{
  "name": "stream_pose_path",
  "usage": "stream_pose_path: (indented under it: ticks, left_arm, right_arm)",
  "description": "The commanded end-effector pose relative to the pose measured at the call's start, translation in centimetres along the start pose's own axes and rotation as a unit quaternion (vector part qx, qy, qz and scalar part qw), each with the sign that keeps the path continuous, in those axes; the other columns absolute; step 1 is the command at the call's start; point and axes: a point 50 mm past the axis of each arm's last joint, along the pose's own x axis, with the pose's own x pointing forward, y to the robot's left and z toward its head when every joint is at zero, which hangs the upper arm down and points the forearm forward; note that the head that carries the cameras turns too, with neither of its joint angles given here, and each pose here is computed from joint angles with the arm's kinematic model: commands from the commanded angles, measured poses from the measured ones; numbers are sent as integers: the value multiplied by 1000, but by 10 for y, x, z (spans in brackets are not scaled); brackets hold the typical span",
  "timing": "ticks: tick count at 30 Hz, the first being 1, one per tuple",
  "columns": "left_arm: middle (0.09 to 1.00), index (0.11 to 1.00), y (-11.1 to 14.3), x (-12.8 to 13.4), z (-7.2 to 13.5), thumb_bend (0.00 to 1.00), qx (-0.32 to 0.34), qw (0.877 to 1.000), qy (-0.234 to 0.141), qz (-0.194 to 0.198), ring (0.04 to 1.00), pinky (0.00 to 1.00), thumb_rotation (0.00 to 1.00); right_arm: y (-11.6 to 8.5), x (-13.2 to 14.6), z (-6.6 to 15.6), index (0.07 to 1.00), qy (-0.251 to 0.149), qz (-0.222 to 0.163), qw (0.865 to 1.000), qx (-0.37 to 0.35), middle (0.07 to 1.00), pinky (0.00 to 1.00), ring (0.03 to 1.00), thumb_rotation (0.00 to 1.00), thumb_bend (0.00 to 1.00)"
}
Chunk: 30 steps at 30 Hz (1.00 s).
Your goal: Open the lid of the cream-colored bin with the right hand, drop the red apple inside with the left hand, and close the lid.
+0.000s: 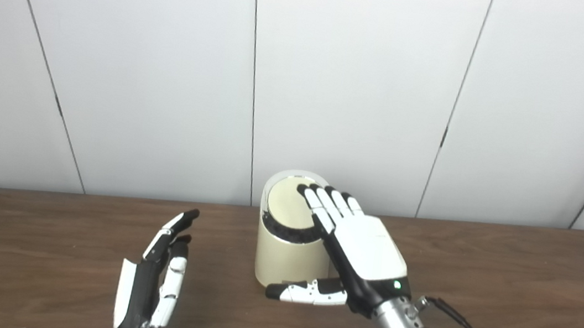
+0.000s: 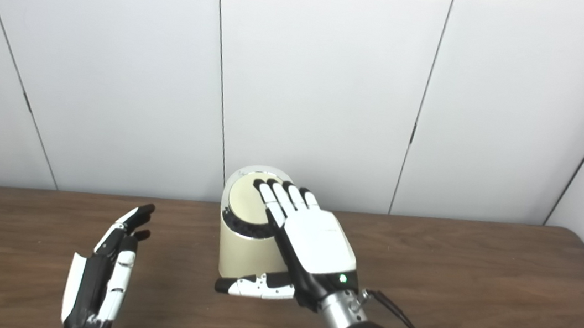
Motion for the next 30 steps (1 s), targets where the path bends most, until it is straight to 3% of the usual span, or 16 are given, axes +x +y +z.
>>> stream_pose_path:
  ticks: [1,4,5,6,7,10,11,20,25,30]
  left_arm:
    - [875,846,1,13,12,330,-6,999,-47,7,875,805,943]
    - [874,848,4,12,11,314,2,999,-51,3,874,810,931]
    - [874,848,5,12,10,310,3,999,-52,2,868,802,899]
    - [873,848,6,12,9,307,3,999,-52,1,866,798,881]
    - [872,844,7,12,9,298,2,999,-51,1,858,784,839]
    - [856,834,10,12,7,258,7,999,-50,0,822,731,777]
    - [850,830,11,11,7,239,13,999,-49,-2,812,717,770]
    - [823,806,16,9,4,182,25,999,-48,-6,772,658,793]
    - [826,807,23,6,3,176,27,999,-45,-8,788,687,781]
    - [826,807,29,-3,1,172,44,998,-41,-10,791,689,780]
  right_arm:
    - [-4,-8,-12,1000,-13,-64,997,35,1000,953,1000,870,646]
    - [12,-31,-31,934,6,-96,992,86,959,872,949,875,409]
    - [17,-37,-35,885,11,-105,990,98,917,801,909,818,330]
    - [23,-45,-40,860,23,-115,985,124,895,764,888,786,290]
    - [27,-50,-42,819,31,-123,982,141,858,704,845,636,258]
    - [37,-61,-49,789,45,-134,972,189,821,659,802,428,237]
    - [41,-66,-53,787,49,-136,968,207,814,655,790,404,235]
    - [53,-78,-67,786,52,-173,945,271,828,704,800,458,202]
    - [56,-80,-72,795,60,-171,944,276,829,725,808,574,254]
    - [58,-87,-69,788,58,-177,944,271,823,716,797,529,247]
